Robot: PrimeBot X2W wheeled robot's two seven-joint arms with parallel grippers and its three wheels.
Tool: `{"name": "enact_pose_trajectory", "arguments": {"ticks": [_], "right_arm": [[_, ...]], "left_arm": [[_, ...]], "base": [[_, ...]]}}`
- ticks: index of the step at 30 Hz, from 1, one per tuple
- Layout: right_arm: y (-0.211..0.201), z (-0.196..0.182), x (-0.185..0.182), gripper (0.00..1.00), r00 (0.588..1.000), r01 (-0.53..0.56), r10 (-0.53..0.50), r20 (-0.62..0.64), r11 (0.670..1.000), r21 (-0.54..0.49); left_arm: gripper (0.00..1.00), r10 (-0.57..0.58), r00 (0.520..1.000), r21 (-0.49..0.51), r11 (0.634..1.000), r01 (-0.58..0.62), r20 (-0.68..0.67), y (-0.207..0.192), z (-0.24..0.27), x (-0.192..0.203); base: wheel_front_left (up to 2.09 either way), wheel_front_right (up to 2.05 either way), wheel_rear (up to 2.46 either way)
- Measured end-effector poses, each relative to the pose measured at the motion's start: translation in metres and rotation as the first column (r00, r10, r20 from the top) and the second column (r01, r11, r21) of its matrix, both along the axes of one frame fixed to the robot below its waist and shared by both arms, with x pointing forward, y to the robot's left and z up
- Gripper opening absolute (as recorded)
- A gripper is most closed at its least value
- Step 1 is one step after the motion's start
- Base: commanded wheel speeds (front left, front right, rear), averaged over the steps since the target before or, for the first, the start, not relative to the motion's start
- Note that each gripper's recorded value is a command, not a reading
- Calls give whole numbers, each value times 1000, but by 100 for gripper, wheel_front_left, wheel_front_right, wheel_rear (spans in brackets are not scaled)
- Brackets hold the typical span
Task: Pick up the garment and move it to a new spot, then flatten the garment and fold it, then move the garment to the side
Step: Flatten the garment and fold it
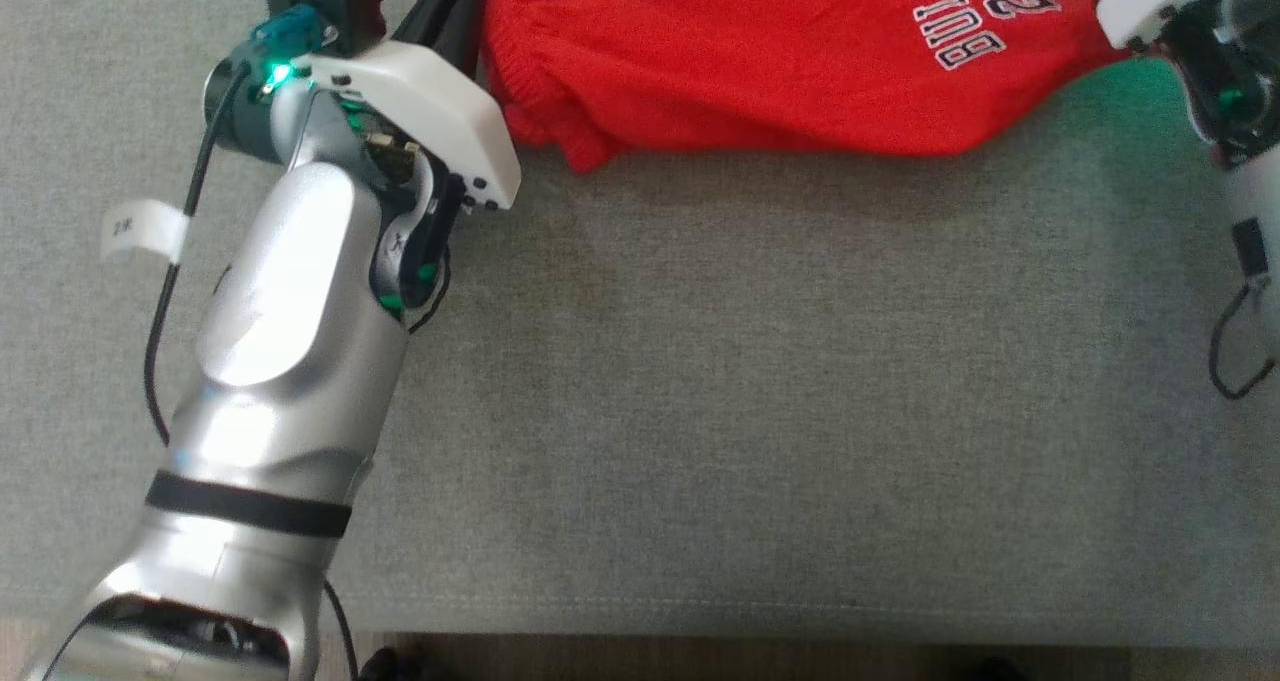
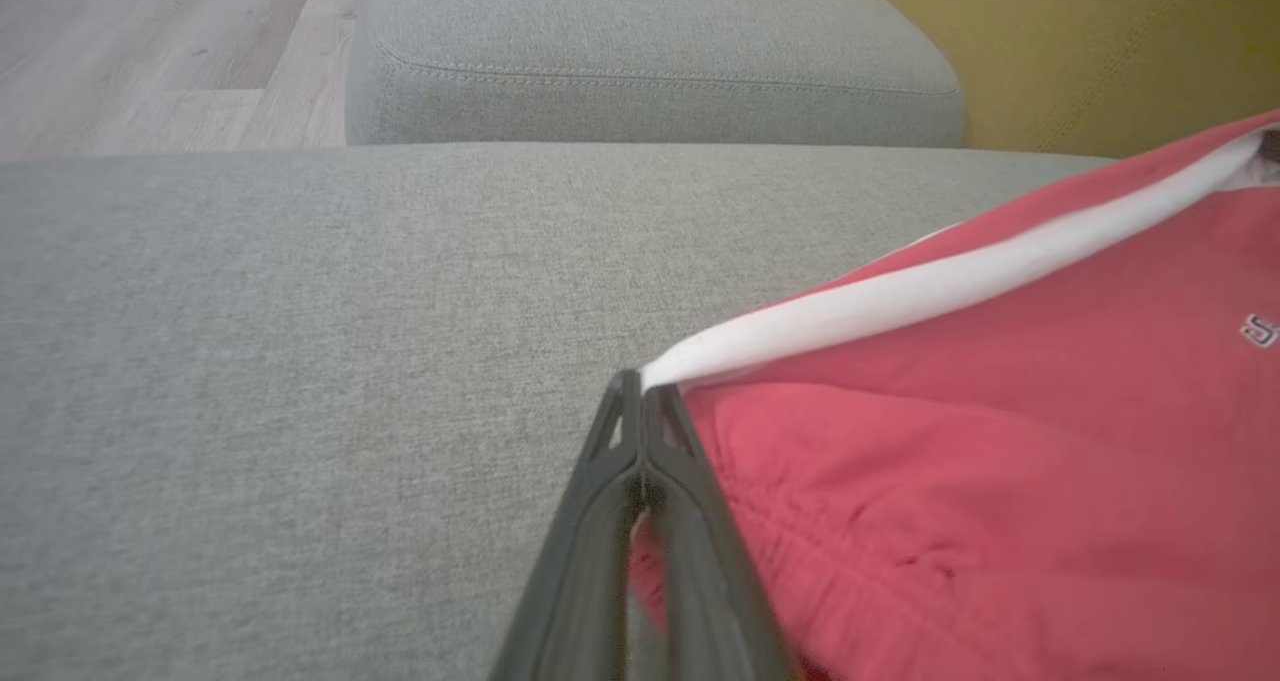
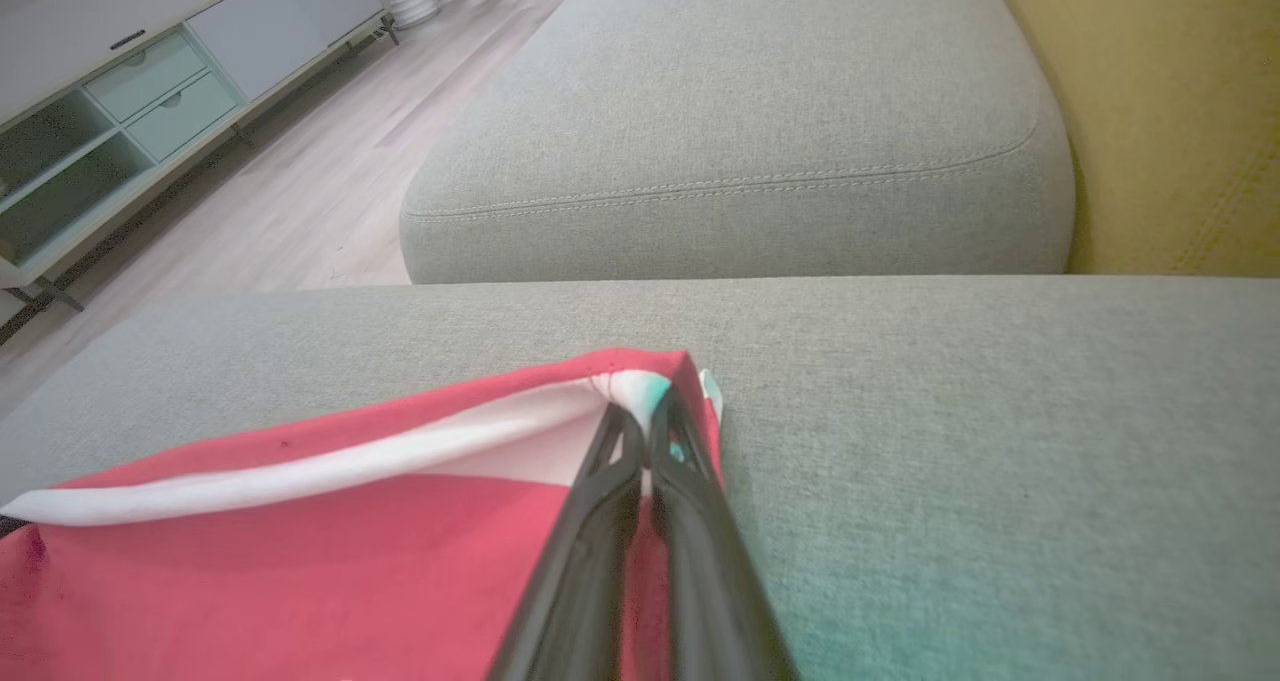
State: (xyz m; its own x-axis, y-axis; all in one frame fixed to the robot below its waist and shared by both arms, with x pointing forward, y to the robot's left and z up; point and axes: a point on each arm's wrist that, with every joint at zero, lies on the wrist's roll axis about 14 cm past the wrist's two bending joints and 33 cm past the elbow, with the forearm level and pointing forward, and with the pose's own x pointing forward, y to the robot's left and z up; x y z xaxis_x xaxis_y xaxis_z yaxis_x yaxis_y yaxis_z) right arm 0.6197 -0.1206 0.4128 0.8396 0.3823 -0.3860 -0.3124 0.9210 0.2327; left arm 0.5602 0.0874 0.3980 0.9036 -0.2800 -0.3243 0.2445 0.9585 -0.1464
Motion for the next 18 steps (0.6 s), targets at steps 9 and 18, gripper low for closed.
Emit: {"name": "enact_pose_trajectory", "arguments": {"ticks": [9, 18], "right_arm": [[8, -6, 8, 100, 998, -5, 6, 65, 1000, -6], [-8, 37, 2, 100, 951, 29, -27, 309, 1000, -2]], "left_arm": [[100, 5, 999, -26, 1000, -6, -44, -2, -18, -2], [100, 110, 986, -15, 994, -109, 126, 5, 4, -15]], "base": [[0, 0, 0], [0, 0, 0]]}}
